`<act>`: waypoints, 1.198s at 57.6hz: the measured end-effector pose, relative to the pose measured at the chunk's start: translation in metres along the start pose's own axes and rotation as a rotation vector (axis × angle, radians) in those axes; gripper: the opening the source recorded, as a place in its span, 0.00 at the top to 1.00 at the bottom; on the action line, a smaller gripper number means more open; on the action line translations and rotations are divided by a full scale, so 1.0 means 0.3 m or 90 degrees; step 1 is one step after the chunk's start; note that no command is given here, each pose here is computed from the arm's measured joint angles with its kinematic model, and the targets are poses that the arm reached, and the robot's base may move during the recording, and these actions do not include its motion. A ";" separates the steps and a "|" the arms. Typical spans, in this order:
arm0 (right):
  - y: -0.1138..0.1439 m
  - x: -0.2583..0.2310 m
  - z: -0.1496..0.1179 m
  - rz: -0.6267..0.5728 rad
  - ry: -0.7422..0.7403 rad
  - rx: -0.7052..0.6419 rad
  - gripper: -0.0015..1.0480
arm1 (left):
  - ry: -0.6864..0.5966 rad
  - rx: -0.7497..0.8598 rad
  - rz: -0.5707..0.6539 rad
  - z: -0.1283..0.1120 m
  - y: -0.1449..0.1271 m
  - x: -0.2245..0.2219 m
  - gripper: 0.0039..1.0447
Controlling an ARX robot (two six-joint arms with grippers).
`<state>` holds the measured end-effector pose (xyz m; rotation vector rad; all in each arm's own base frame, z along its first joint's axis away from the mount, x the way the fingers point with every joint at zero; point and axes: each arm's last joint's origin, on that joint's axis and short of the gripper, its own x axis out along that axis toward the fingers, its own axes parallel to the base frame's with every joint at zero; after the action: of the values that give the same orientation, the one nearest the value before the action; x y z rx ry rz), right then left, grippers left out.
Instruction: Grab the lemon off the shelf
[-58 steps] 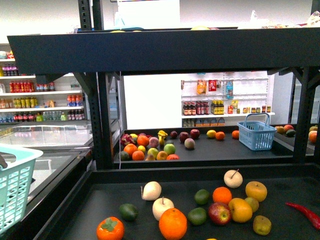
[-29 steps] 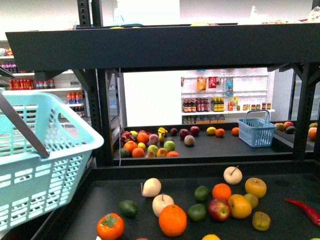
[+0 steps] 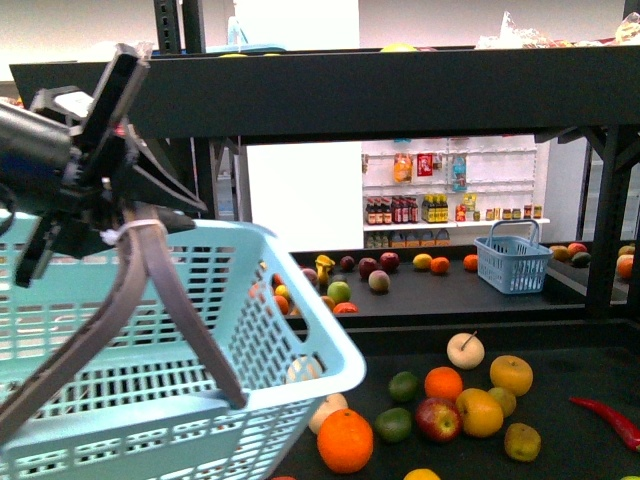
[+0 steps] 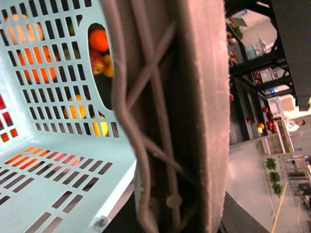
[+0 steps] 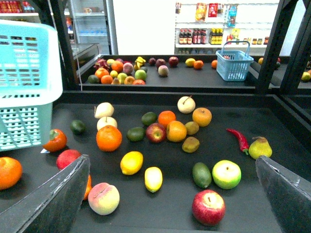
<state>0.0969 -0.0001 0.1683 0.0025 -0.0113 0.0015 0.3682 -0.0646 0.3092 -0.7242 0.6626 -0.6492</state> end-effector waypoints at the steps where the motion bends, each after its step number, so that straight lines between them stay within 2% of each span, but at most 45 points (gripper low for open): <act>1: 0.000 0.000 0.000 0.000 0.000 0.000 0.02 | 0.005 0.004 -0.007 -0.007 -0.006 0.013 0.87; 17: 0.000 0.000 0.000 0.000 0.000 0.000 0.02 | 0.064 0.010 -0.027 -0.075 -0.026 0.171 0.87; 33: 0.000 0.001 -0.001 -0.006 0.004 -0.001 0.02 | 0.052 0.024 -0.013 -0.071 -0.042 0.210 0.87; 39: -0.006 0.010 -0.013 -0.093 0.176 -0.020 0.02 | 0.052 0.022 -0.011 -0.071 -0.039 0.211 0.87; 45: -0.016 0.046 -0.019 -0.076 0.279 0.006 0.02 | 0.051 0.024 -0.011 -0.071 -0.039 0.212 0.87; 54: -0.087 0.189 0.053 -0.052 0.321 0.089 0.02 | 0.052 0.024 -0.011 -0.071 -0.038 0.212 0.87; 60: -0.151 0.335 0.078 -0.056 0.324 0.095 0.02 | 0.052 0.024 -0.011 -0.071 -0.038 0.212 0.87; 65: -0.201 0.486 0.061 -0.038 0.349 0.095 0.02 | 0.051 0.023 -0.010 -0.071 -0.037 0.213 0.87; 69: -0.233 0.605 0.010 -0.034 0.384 0.085 0.02 | 0.052 0.023 -0.010 -0.072 -0.037 0.214 0.87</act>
<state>0.2785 -0.0698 0.1731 0.1362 0.5923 -0.0507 0.3887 -0.1256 0.2854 -0.6729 0.7193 -0.7064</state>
